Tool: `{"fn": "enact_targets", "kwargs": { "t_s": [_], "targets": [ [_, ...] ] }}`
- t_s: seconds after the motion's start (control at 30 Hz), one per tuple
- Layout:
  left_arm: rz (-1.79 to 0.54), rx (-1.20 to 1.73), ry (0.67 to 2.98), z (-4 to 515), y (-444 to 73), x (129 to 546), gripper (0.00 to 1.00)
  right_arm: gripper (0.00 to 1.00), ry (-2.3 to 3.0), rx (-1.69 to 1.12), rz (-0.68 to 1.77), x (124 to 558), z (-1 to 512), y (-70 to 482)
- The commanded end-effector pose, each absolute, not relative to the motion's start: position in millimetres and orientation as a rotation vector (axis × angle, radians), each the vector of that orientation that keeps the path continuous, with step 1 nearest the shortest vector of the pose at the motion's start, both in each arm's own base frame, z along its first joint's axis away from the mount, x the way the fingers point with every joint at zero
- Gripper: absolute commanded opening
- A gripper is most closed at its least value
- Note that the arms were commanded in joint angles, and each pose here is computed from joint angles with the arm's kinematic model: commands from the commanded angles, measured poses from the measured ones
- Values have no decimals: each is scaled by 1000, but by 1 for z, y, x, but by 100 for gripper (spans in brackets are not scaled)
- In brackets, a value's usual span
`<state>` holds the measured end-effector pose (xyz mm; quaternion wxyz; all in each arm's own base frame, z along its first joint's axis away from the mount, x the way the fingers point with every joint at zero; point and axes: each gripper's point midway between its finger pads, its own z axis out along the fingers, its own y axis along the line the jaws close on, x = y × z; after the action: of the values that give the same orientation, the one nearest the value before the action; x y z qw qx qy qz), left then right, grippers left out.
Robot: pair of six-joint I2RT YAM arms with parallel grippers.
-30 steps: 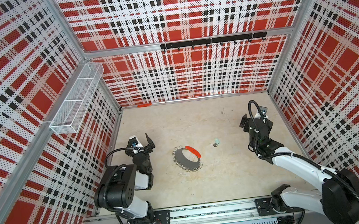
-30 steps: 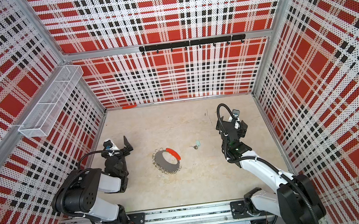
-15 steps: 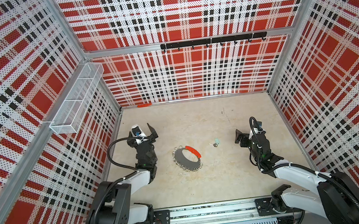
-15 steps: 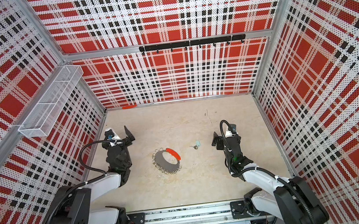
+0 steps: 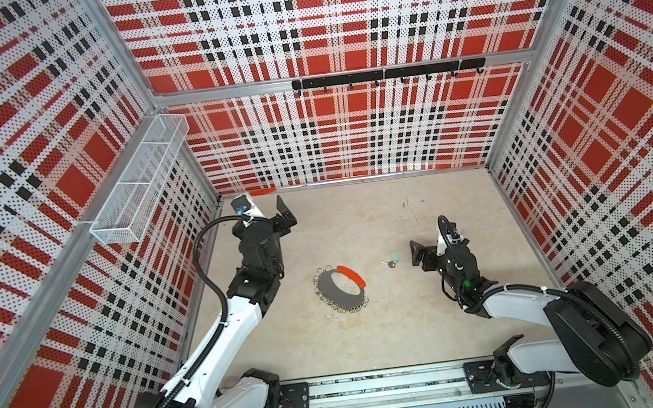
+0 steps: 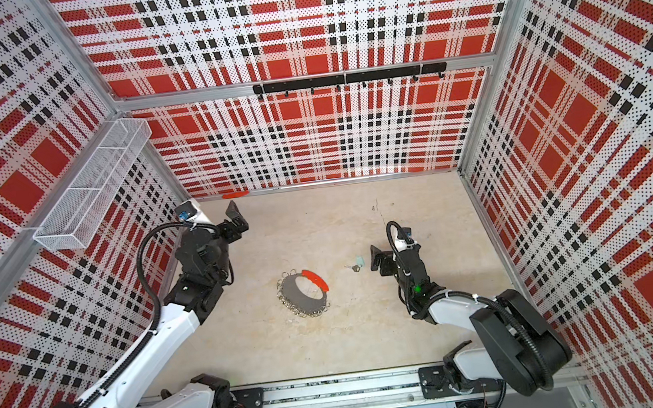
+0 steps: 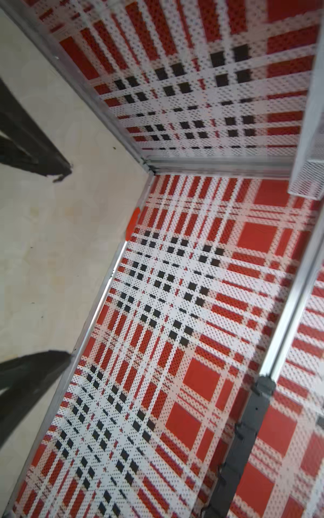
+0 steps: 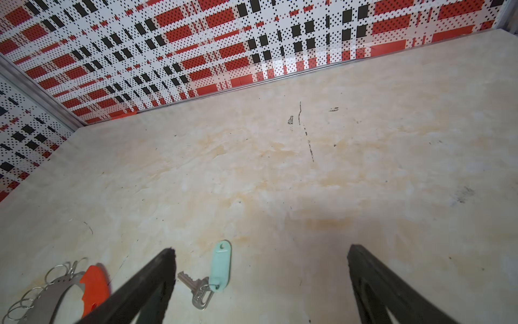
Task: Put the keys on the keyring
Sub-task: 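Move the left gripper over the keyring disc while the right nears the key, then lower the left gripper and grasp the edge of the silver keyring disc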
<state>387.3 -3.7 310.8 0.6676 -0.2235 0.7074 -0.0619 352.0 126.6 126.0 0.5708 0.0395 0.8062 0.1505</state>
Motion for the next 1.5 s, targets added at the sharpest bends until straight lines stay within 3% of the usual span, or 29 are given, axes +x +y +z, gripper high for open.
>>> {"fn": "enact_targets", "kwargs": {
  "t_s": [0.0,0.13,0.37,0.6,0.77,1.07,1.47],
  "targets": [
    [-371,-569,1672,274,1,389,98,99,1842,118,331,352,142,121],
    [-352,-538,1785,247,-23,398,99,99,1819,125,329,347,149,116],
    [-552,-422,1939,179,-105,402,81,97,1834,153,318,347,142,113],
    [-606,-359,2072,127,-144,409,68,98,1851,201,279,352,131,107],
    [-579,-353,2153,99,-150,409,56,97,1876,205,263,355,130,107],
    [-530,-314,2271,67,-151,400,50,89,1860,194,266,352,133,107],
    [-492,-323,2351,41,-139,380,42,93,1871,197,250,354,130,106]
  ]
}}
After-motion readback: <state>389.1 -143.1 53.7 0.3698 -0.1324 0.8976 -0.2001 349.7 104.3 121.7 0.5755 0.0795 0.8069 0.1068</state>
